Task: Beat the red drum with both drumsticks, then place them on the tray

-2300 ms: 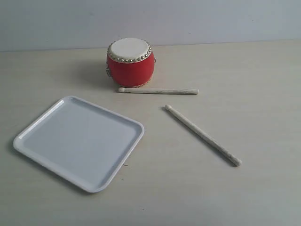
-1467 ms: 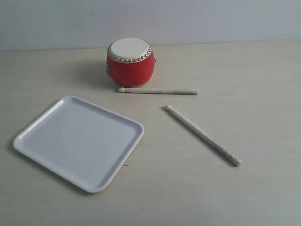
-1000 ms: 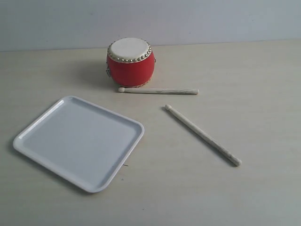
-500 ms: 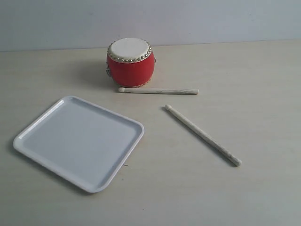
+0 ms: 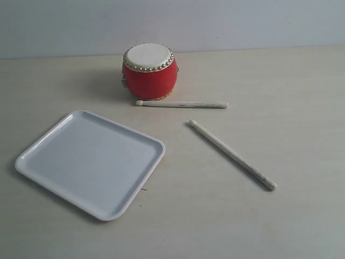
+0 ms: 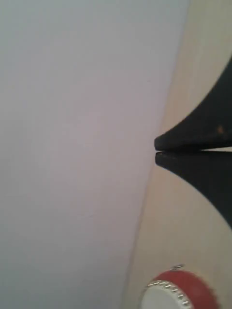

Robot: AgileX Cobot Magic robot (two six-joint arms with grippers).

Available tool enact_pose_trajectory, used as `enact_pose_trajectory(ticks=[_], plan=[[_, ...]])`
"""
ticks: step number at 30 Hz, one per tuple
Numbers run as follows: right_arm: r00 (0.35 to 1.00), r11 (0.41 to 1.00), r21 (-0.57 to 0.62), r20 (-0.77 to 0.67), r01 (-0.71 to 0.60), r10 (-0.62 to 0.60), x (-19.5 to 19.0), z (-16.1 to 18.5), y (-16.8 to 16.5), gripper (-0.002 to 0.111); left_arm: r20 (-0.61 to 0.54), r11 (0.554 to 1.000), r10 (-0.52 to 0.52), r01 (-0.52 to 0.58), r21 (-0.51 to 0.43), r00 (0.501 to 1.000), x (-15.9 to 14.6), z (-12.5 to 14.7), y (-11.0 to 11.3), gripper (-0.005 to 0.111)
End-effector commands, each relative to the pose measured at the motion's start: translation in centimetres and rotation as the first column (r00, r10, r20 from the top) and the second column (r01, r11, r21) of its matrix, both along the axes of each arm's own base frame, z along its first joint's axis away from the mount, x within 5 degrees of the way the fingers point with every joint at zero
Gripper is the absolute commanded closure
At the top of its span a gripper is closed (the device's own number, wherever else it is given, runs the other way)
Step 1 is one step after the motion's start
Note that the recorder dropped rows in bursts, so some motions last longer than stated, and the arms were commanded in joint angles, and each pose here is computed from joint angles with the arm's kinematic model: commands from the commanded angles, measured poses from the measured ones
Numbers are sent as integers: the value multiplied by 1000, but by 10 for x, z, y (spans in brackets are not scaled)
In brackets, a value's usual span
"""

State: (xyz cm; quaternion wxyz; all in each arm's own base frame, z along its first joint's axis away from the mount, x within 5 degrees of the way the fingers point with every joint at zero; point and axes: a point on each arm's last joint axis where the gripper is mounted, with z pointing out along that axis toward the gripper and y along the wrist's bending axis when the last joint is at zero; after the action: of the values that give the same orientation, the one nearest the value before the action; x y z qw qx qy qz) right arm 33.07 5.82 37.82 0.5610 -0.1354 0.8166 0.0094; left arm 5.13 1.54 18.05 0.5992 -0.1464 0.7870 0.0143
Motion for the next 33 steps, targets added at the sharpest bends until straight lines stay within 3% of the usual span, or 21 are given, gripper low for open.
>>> enact_pose_trajectory(ticks=[1, 3, 9, 14, 17, 20, 24, 33], plan=[[949, 958, -234, -302, -164, 89, 44, -39, 7, 108, 7, 1000, 2, -2, 3, 1000, 0, 0, 0, 107], [856, 887, -314, -494, -339, 153, 66, -67, 12, 108, 7, 1000, 2, -2, 3, 1000, 0, 0, 0, 107], [672, 739, -240, -647, -629, 361, 86, -107, 31, 108, 7, 1000, 2, -2, 3, 1000, 0, 0, 0, 107], [574, 589, -260, -690, -765, 441, 97, -137, 50, 108, 7, 1000, 2, -2, 3, 1000, 0, 0, 0, 107], [509, 466, -287, -721, -837, 470, 100, -153, 66, 108, 7, 1000, 2, -2, 3, 1000, 0, 0, 0, 107], [449, 396, -276, -765, -876, 461, 102, -164, 84, 108, 7, 1000, 2, -2, 3, 1000, 0, 0, 0, 107], [347, 332, -210, -831, -920, 435, 107, -177, 98, 108, 7, 1000, 2, -2, 3, 1000, 0, 0, 0, 107], [355, 329, -220, -825, -918, 440, 132, -202, 108, 108, 7, 1000, 2, -2, 3, 1000, 0, 0, 0, 107]])
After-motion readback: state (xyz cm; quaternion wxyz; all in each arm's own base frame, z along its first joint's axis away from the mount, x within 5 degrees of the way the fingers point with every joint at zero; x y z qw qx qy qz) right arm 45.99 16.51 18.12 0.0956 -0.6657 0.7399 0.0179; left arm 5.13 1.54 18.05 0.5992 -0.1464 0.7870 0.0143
